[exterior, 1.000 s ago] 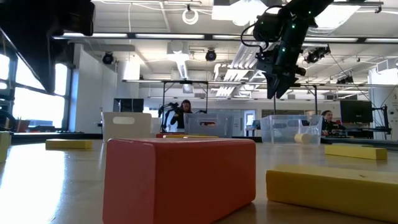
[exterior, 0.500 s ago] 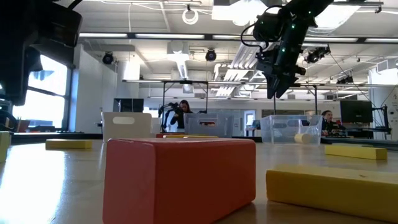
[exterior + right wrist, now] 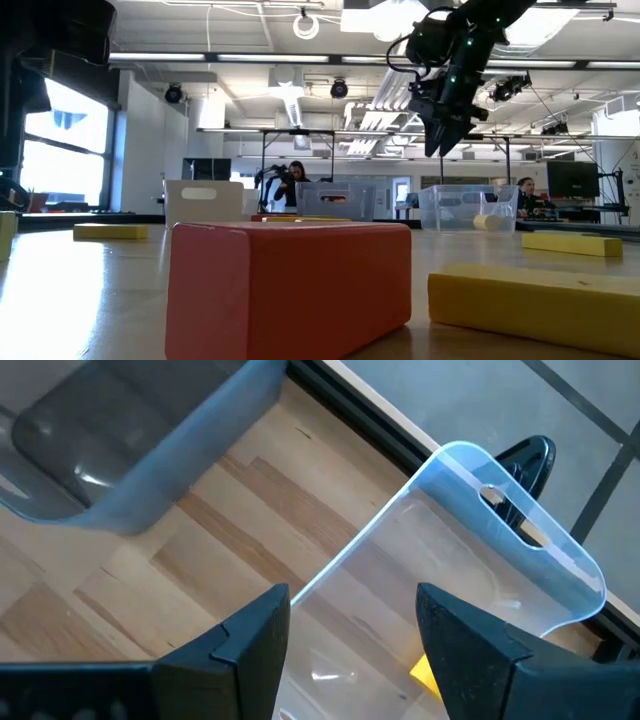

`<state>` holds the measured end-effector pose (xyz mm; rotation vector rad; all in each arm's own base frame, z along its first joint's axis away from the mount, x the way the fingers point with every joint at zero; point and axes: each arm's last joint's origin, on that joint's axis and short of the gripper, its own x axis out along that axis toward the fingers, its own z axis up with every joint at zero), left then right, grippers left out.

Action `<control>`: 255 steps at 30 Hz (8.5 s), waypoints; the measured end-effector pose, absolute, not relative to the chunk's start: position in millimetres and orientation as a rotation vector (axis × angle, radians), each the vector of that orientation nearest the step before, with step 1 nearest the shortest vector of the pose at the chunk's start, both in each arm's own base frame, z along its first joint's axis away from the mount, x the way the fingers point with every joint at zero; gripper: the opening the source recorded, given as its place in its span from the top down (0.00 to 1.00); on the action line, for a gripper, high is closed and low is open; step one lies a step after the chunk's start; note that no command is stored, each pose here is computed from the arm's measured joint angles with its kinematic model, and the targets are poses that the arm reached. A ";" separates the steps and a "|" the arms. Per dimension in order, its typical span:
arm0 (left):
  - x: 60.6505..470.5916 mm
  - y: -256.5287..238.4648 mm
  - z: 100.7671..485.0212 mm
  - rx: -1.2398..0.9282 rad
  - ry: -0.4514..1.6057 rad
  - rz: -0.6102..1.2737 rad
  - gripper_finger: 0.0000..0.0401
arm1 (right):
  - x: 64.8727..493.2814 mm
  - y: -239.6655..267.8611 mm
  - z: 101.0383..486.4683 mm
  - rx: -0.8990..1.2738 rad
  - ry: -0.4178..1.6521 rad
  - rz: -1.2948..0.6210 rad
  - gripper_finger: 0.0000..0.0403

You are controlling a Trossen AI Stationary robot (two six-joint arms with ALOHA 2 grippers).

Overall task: Sort & place blocks by color
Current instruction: Put the green block into the white bin, then put the orange block into the black bin

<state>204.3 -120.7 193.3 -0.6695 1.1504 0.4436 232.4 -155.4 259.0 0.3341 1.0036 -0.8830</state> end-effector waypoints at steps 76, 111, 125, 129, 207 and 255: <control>248.2 -83.3 167.3 -0.384 1.298 0.396 0.73 | 250.1 -128.5 259.4 0.222 1.019 -0.729 0.49; 225.1 101.5 234.8 -0.093 0.950 0.892 0.73 | 287.2 -36.5 264.1 0.122 0.929 -0.338 0.49; 194.9 155.9 233.6 -0.239 0.961 0.984 0.73 | 291.4 -15.8 265.8 0.240 0.878 -0.343 0.49; 190.8 167.0 227.2 -0.325 0.968 0.939 0.73 | 293.7 -12.3 267.4 0.270 0.846 -0.344 0.49; 280.0 91.7 228.8 0.039 1.113 0.335 0.50 | 293.1 15.1 267.6 0.067 0.852 -0.294 0.49; 361.0 12.0 182.8 0.820 0.903 -0.366 0.50 | 293.0 13.8 268.0 0.074 0.840 -0.345 0.49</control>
